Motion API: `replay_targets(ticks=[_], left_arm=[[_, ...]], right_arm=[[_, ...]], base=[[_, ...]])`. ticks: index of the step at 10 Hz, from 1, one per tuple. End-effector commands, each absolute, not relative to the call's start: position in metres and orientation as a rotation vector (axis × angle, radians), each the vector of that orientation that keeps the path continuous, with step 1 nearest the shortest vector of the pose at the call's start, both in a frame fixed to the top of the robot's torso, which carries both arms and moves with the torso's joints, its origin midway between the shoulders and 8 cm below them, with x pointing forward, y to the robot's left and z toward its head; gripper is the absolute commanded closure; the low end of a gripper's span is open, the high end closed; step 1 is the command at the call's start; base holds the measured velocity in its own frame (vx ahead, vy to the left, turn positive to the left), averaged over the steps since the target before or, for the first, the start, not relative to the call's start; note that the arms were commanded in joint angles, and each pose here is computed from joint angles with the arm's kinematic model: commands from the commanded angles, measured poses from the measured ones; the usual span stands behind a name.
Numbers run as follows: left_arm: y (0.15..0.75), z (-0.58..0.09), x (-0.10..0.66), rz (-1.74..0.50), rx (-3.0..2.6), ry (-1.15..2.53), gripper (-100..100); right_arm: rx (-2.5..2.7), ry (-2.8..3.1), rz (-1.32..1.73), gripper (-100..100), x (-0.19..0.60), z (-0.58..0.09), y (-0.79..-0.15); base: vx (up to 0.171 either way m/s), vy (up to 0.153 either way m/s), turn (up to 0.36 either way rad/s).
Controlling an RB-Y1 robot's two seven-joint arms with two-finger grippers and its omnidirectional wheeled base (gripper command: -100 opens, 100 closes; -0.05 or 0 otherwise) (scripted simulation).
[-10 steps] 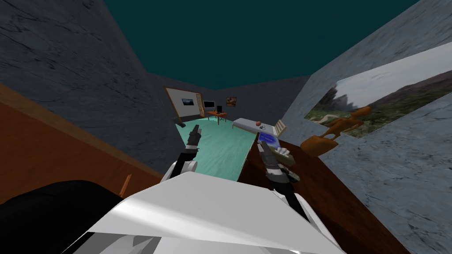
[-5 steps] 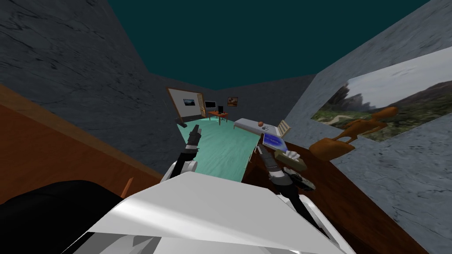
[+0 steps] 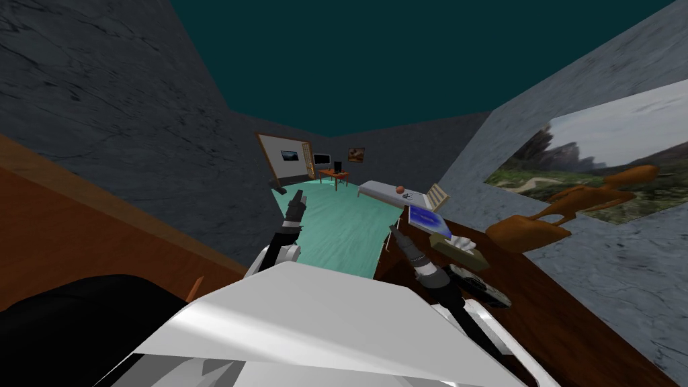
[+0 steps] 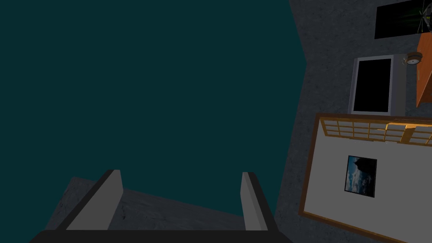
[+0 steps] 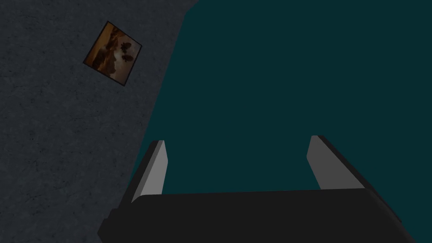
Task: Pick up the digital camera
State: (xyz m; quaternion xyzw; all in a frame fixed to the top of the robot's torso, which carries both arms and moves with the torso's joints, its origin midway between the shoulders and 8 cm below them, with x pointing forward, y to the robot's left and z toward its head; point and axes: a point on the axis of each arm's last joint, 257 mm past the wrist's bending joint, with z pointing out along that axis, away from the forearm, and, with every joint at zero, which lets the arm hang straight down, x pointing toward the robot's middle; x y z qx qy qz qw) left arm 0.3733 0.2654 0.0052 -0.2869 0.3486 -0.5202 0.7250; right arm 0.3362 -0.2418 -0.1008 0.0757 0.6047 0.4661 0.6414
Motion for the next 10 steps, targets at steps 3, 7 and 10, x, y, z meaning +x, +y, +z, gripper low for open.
replay_targets(ticks=[3,7,10], left_arm=[[0.265,0.005,0.373,-1.148,-0.633,0.769,0],[0.265,0.005,0.373,-1.148,-0.633,0.769,0],[0.265,0.005,0.373,-1.148,-0.633,0.769,0]], right_arm=[[0.063,1.468,1.009,-100,0.334,-0.116,-0.244],[-0.107,1.600,0.913,-100,0.325,-0.144,-0.252],[-0.211,1.673,0.861,-100,0.320,-0.159,-0.259]], base=[[0.035,0.075,0.015],[0.045,0.083,0.021],[0.026,0.053,0.013]])
